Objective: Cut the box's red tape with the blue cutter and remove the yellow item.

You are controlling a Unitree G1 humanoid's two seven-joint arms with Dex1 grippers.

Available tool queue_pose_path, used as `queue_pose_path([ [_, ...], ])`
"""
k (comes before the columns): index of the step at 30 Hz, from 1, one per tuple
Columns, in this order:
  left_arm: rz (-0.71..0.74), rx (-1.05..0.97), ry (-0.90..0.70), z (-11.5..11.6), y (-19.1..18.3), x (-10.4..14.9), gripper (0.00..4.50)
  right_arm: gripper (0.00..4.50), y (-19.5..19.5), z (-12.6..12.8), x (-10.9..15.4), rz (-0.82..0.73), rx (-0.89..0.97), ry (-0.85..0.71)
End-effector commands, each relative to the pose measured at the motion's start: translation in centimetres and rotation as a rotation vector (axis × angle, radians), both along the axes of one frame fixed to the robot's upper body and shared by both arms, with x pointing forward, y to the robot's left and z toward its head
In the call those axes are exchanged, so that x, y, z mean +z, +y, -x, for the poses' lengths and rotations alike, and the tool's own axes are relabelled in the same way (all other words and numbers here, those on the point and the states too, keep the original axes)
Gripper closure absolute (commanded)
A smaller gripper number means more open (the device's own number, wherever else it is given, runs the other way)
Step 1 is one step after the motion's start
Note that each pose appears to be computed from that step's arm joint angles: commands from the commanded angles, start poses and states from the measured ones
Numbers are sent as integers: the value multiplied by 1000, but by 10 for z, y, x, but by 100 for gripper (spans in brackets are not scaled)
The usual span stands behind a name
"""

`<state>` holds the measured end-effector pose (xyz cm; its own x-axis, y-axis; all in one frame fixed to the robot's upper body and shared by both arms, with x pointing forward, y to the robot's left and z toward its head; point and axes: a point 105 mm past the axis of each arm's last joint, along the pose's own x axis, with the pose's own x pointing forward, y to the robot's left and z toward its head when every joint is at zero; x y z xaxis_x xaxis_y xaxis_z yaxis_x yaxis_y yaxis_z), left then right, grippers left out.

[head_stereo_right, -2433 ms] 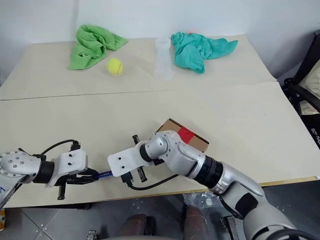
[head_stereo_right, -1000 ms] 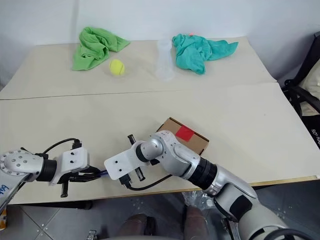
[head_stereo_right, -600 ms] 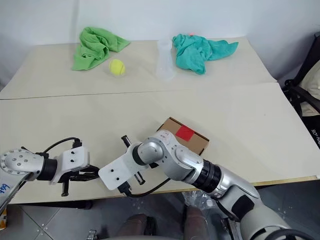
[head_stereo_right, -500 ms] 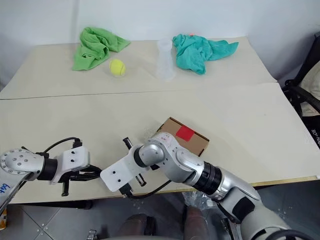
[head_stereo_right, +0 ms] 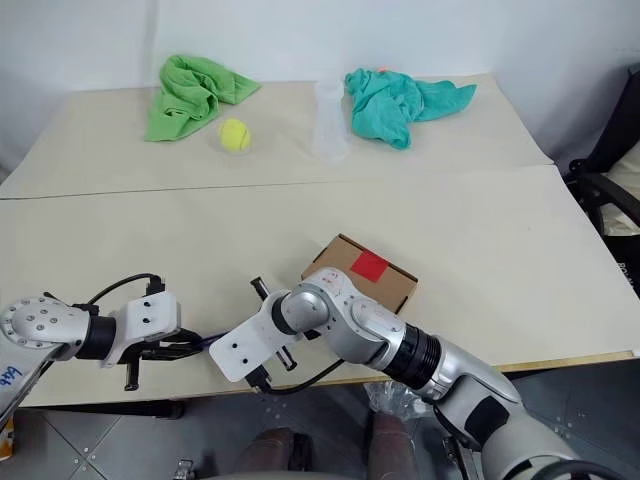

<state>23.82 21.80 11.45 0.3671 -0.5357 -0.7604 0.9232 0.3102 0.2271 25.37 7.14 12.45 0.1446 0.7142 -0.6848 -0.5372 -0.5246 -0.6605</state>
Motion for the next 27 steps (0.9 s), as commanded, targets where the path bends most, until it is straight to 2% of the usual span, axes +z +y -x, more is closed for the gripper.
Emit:
queue_pose_path([
  [1, -7, 5, 10, 1, -1, -6, 409, 449, 3, -5, 22, -59, -6, -72],
  [12, -4, 5, 9, 1, -2, -7, 409, 449, 2, -14, 30, -76, -23, -124],
  [27, -2, 8, 8, 0, -3, -6, 409, 449, 0, -2, 9, -36, 8, -58],
])
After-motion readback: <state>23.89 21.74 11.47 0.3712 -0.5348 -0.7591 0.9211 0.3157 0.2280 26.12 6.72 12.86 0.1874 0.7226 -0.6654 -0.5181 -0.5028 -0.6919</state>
